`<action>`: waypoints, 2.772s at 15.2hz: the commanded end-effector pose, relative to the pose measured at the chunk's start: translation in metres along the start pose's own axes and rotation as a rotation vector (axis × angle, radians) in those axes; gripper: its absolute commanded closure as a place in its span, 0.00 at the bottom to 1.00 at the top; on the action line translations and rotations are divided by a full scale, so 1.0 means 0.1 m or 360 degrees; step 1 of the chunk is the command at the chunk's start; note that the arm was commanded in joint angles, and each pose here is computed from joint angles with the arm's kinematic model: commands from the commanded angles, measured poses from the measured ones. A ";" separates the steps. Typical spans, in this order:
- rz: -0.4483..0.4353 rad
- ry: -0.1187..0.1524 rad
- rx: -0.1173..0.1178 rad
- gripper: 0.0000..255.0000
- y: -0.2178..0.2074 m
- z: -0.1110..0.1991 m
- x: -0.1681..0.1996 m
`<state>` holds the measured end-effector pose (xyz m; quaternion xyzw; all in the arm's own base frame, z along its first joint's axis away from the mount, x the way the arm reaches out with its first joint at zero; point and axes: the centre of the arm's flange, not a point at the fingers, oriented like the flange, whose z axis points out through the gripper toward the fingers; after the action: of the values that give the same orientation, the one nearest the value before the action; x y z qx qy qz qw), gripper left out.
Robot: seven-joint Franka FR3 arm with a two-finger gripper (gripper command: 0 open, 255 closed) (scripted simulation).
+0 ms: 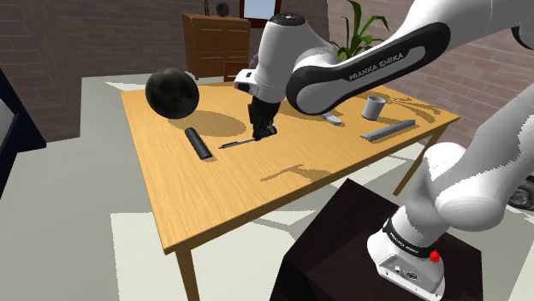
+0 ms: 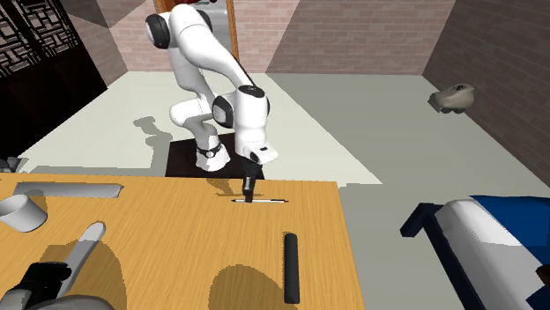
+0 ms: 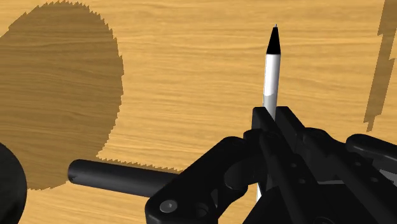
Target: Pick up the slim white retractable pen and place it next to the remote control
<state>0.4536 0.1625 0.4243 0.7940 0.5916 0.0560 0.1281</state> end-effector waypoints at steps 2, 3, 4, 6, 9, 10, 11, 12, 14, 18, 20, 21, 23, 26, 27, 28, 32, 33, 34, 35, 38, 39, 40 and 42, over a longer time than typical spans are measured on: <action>-0.0002 0.0000 0.0000 1.00 0.22 0.07 -0.34; -0.0002 0.0000 0.0000 1.00 0.28 0.09 -0.45; -0.0002 0.0000 0.0000 1.00 0.35 0.12 -0.56; -0.0002 0.0000 0.0000 1.00 0.48 0.17 -0.78; -0.0002 0.0000 0.0000 1.00 0.69 0.25 -1.12; -0.0002 0.0000 0.0000 1.00 0.75 0.27 -1.23; -0.0002 0.0000 0.0000 1.00 0.82 0.30 -1.34; -0.0002 0.0000 0.0000 1.00 0.89 0.33 -1.45; -0.0002 0.0000 0.0000 1.00 1.02 0.38 -1.67; -0.0002 0.0000 0.0000 1.00 1.29 0.48 -2.11; -0.0002 0.0000 0.0000 1.00 1.43 0.53 -2.33; -0.0002 0.0000 0.0000 1.00 1.50 0.56 -2.44; -0.0002 0.0000 0.0000 1.00 1.63 0.61 -2.66; -0.0002 0.0000 0.0000 1.00 1.83 0.69 -2.99; -0.0002 0.0000 0.0000 1.00 1.90 0.71 -3.10; -0.0002 0.0000 0.0000 1.00 1.97 0.74 -3.22; -0.0002 0.0000 0.0000 1.00 2.05 0.89 -3.39; -0.0002 0.0000 0.0000 1.00 2.04 0.94 -3.39; -0.0002 0.0000 0.0000 1.00 2.02 0.99 -3.38; -0.0002 0.0000 0.0000 1.00 2.01 1.04 -3.38; -0.0002 0.0000 0.0000 1.00 1.97 1.19 -3.37; -0.0002 0.0000 0.0000 1.00 1.95 1.24 -3.37; -0.0002 0.0000 0.0000 1.00 1.94 1.29 -3.36; -0.0002 0.0000 0.0000 1.00 1.91 1.39 -3.36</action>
<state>0.5650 -0.2276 0.3693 0.7936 0.5922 0.0560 0.1279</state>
